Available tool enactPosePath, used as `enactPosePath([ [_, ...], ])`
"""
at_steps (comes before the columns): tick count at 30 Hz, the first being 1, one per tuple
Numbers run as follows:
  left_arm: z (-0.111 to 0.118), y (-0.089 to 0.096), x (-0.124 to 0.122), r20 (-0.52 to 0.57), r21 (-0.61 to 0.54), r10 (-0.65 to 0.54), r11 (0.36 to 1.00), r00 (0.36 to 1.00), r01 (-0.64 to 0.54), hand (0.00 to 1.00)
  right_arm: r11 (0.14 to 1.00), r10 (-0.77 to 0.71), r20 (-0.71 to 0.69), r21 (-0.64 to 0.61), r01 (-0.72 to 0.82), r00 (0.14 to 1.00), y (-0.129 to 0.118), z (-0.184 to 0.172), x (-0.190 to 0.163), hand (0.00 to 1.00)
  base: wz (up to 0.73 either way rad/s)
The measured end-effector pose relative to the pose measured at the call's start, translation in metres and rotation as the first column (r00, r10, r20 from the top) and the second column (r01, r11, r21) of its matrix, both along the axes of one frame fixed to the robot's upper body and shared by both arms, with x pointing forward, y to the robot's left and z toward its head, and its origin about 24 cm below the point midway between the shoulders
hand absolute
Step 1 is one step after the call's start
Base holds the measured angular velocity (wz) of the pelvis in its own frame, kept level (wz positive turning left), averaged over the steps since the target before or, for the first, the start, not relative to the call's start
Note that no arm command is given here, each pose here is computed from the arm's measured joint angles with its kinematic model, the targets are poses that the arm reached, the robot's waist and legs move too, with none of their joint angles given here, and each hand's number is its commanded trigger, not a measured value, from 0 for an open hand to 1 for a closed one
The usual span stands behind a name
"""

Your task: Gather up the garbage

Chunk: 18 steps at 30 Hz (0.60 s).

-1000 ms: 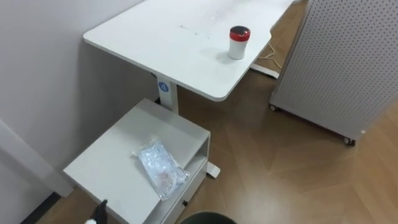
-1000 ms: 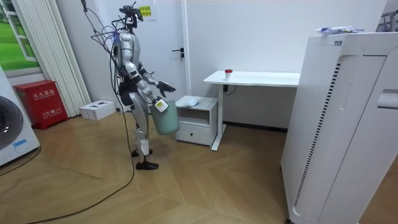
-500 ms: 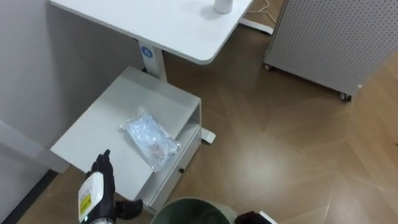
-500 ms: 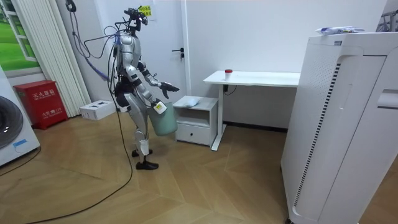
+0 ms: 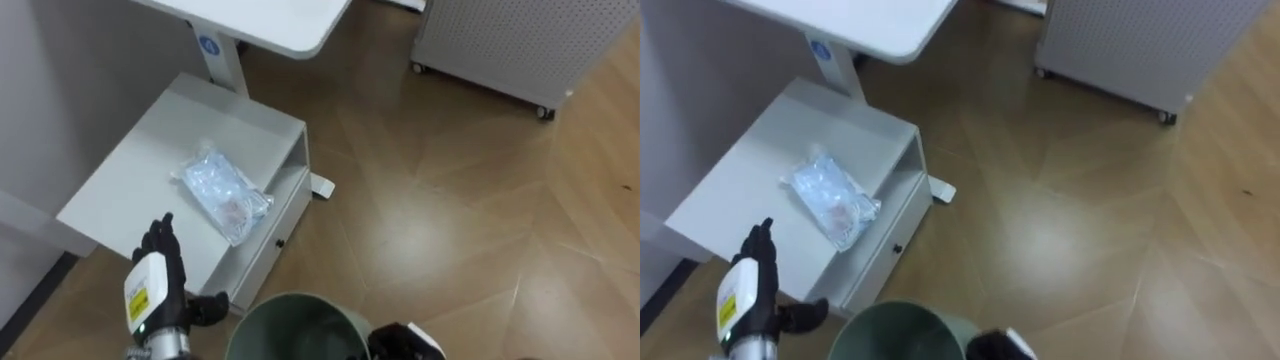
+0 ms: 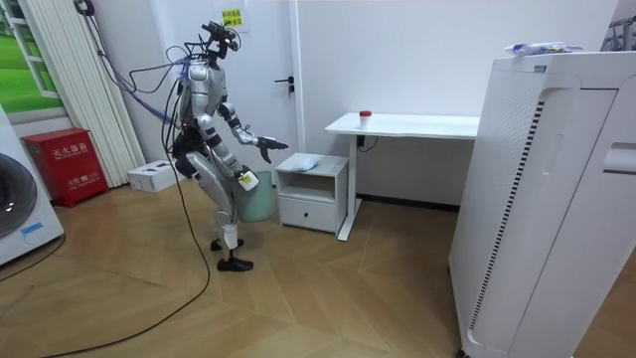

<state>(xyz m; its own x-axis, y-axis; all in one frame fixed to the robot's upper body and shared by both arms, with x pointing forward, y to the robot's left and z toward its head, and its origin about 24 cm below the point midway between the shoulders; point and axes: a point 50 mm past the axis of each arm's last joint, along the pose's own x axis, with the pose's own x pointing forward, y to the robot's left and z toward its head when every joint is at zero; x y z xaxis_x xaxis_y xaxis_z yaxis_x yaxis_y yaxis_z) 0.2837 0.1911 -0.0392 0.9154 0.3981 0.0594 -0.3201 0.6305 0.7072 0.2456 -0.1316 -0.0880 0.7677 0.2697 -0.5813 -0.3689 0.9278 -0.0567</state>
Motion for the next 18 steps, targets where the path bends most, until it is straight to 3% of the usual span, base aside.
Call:
enactPosePath([
  [18,0.034,-0.006,0.03,0.134,0.035,0.008,0.999,0.991,-0.012,0.0,0.997,-0.039,0.008,0.061,0.038,0.999,0.007,0.007,0.009,1.0,-0.02],
])
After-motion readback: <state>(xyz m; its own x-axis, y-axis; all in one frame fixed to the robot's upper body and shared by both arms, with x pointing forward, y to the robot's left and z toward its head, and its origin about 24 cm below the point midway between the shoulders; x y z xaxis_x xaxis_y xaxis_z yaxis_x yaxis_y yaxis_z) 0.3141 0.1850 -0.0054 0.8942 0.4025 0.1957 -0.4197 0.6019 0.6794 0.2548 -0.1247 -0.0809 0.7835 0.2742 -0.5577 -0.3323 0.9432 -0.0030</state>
